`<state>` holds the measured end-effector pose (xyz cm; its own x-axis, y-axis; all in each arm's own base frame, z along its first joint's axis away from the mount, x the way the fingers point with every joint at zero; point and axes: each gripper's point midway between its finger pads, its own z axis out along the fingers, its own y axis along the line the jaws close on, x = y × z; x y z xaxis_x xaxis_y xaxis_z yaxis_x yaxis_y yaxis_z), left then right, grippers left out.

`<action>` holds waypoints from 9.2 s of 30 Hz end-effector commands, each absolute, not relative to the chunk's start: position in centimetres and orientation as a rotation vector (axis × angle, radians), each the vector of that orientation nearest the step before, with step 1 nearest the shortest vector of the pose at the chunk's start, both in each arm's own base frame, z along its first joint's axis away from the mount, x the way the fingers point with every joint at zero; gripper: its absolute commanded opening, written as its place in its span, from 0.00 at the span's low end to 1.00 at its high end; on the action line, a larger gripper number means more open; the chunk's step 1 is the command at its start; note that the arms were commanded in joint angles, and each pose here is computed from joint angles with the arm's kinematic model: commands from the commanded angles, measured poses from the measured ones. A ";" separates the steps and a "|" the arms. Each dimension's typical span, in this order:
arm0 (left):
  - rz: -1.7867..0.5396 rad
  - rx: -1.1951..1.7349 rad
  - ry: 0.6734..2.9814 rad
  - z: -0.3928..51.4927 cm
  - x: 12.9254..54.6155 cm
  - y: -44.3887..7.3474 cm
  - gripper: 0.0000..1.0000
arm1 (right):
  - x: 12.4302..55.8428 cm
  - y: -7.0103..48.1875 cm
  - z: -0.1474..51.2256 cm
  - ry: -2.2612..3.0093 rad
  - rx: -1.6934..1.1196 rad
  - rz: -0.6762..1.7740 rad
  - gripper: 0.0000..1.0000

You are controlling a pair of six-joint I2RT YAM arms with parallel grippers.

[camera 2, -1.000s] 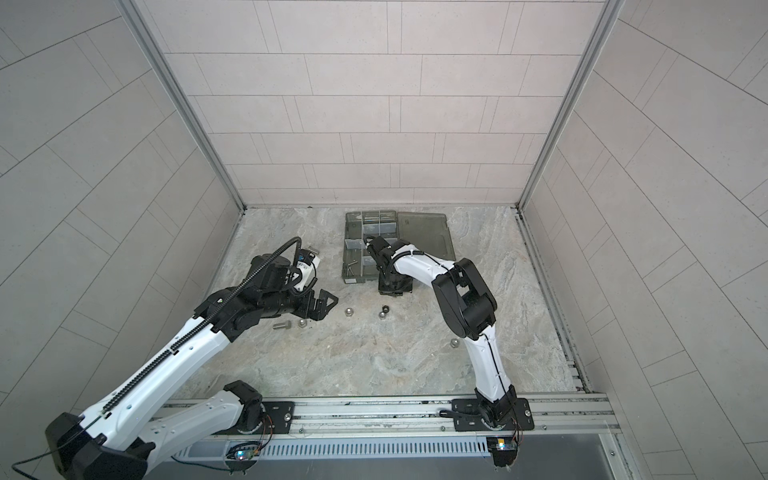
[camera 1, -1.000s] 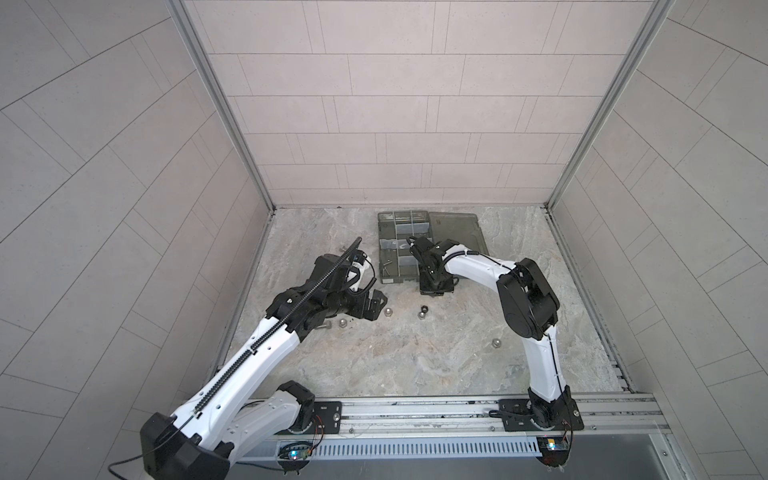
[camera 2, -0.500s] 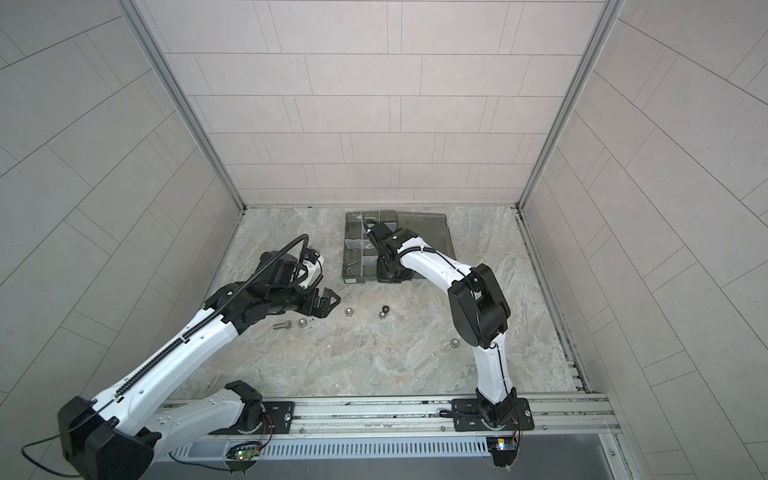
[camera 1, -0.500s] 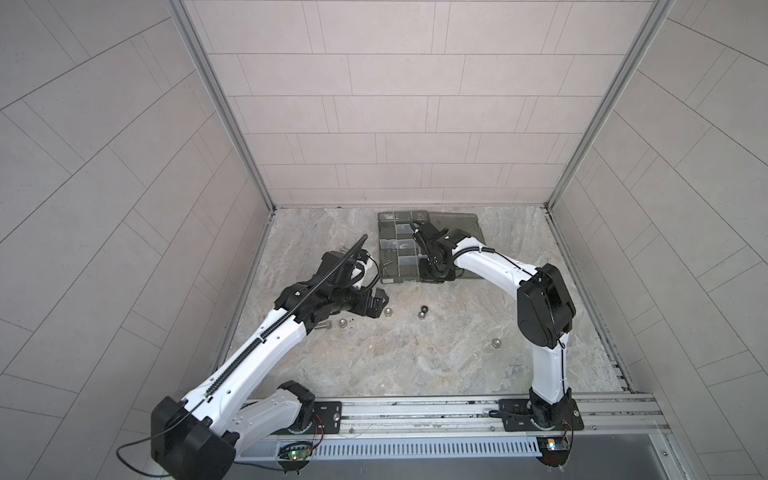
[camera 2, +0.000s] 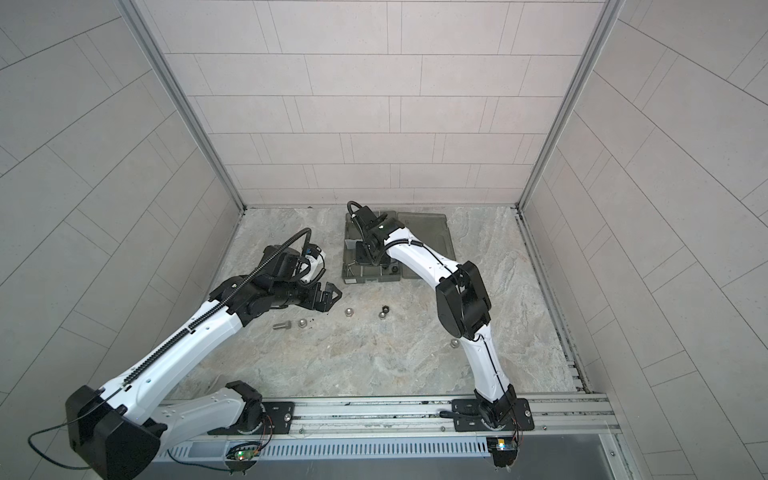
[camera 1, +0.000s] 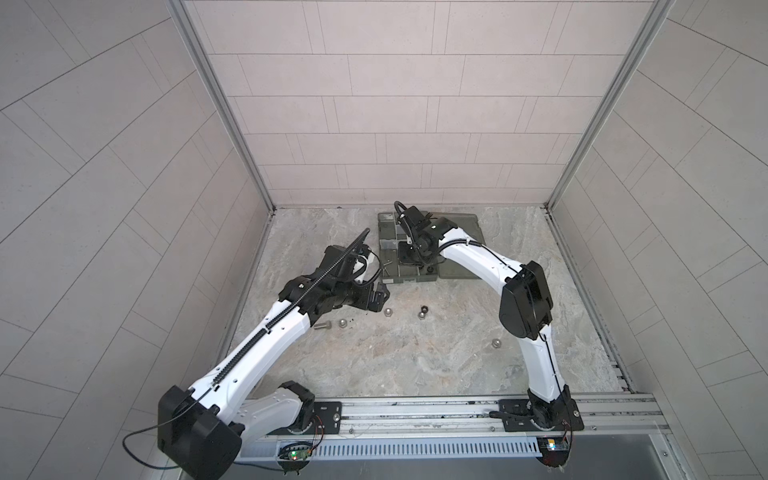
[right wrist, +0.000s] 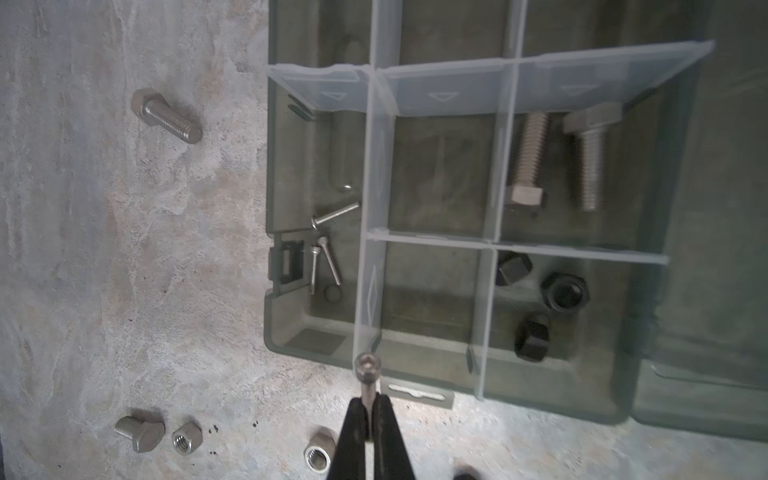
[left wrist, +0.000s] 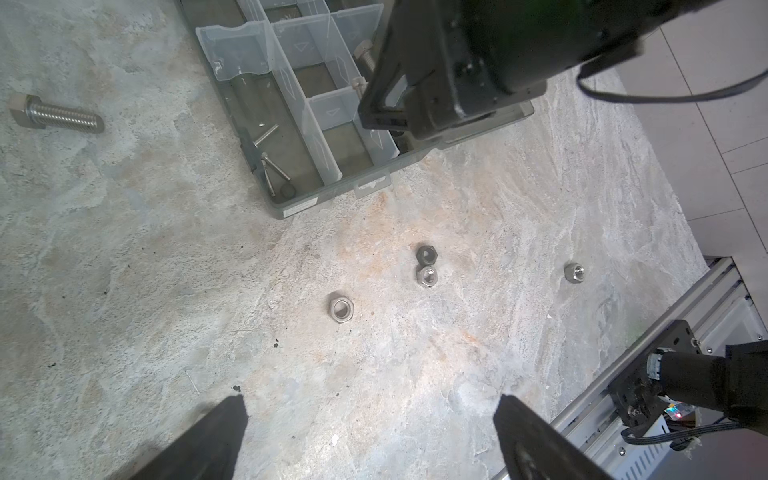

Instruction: Sort the screws and nuts into containers

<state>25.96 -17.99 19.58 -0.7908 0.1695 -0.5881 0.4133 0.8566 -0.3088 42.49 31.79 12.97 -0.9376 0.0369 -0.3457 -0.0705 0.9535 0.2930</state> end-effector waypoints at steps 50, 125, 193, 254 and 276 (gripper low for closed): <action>-0.651 0.312 2.557 17.7 28.3 -19.5 1.00 | 32.2 17.8 11.0 2.806 -0.112 0.189 0.37; -0.502 0.385 2.476 18.6 26.4 -18.5 1.00 | 30.2 25.5 2.1 3.056 -0.135 0.245 0.32; -0.462 0.393 2.465 19.6 27.3 -18.2 1.00 | 41.7 22.6 11.1 2.860 -0.085 0.193 0.10; -0.717 0.359 2.509 18.2 26.1 -21.3 1.00 | 26.8 10.7 9.3 2.878 0.139 0.121 0.39; -0.702 0.410 2.508 17.4 23.9 -22.0 1.00 | 20.4 6.7 3.9 2.993 0.371 0.023 0.42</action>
